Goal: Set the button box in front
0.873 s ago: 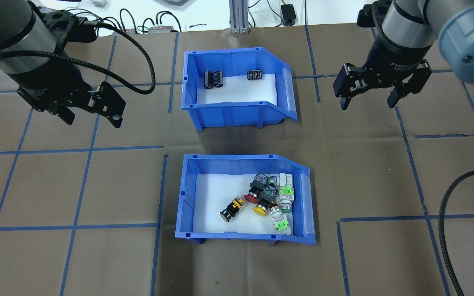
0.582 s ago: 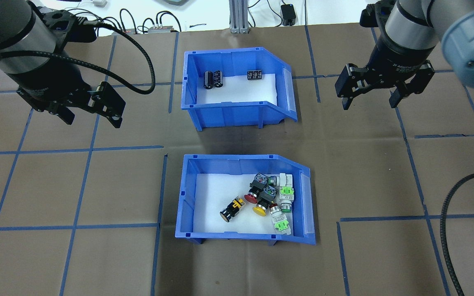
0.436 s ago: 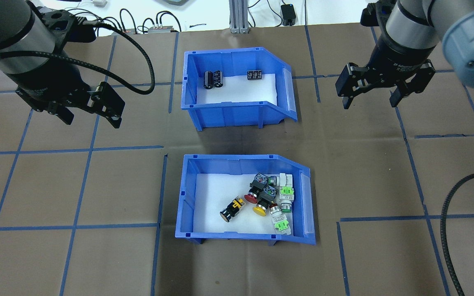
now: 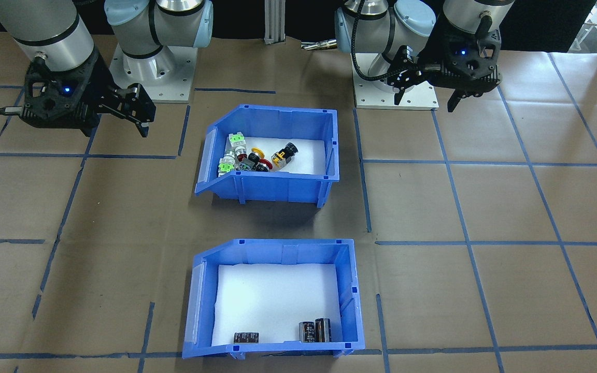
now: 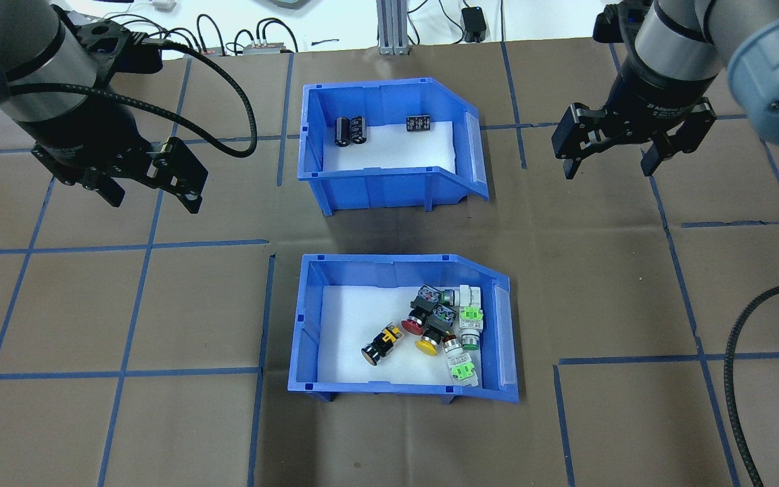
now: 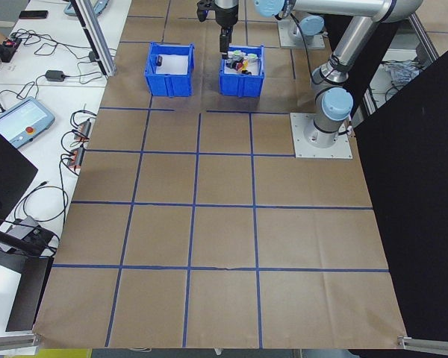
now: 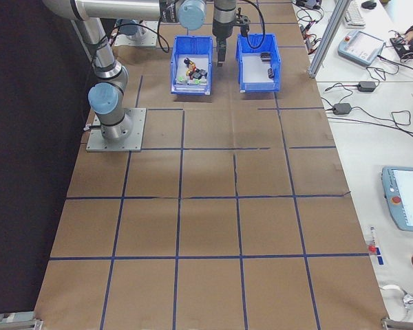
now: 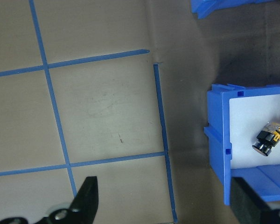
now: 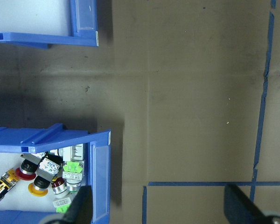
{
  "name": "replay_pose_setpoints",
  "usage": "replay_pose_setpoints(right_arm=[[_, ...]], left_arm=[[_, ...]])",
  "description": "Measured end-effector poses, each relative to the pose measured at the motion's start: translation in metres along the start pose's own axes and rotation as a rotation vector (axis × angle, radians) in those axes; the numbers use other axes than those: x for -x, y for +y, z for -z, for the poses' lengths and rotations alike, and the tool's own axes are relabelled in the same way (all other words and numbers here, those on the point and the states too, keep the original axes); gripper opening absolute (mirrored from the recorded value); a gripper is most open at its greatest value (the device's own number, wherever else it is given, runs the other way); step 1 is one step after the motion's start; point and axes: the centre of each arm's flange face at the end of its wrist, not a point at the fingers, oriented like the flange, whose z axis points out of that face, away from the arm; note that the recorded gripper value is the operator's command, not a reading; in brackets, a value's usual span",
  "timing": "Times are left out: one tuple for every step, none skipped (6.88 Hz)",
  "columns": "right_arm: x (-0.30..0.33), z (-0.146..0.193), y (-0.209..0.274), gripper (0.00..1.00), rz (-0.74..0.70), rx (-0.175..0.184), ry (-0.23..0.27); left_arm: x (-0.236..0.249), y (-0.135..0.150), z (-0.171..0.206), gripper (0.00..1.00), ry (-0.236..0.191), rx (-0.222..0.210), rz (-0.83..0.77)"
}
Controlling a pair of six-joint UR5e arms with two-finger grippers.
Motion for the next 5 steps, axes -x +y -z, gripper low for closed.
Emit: replay_pose_setpoints(right_arm=[[0.000, 0.000, -0.001, 1.00, 0.000, 0.000, 0.000], [0.000, 0.001, -0.002, 1.00, 0.000, -0.002, 0.000], [0.000, 0.002, -0.005, 1.00, 0.000, -0.006, -0.002], [0.001, 0.004, -0.013, 1.00, 0.004, -0.010, -0.005], [0.002, 0.005, -0.030, 1.00, 0.027, -0.010, -0.008]], left_arm=[[0.000, -0.001, -0.002, 1.00, 0.001, 0.007, 0.002], [0.000, -0.003, -0.006, 1.00, 0.004, 0.013, 0.015], [0.000, -0.003, -0.012, 1.00, 0.010, 0.019, 0.071], [-0.001, -0.001, -0.018, 1.00, 0.011, 0.019, 0.174], [-0.003, 0.002, -0.019, 1.00, 0.012, 0.013, 0.298]])
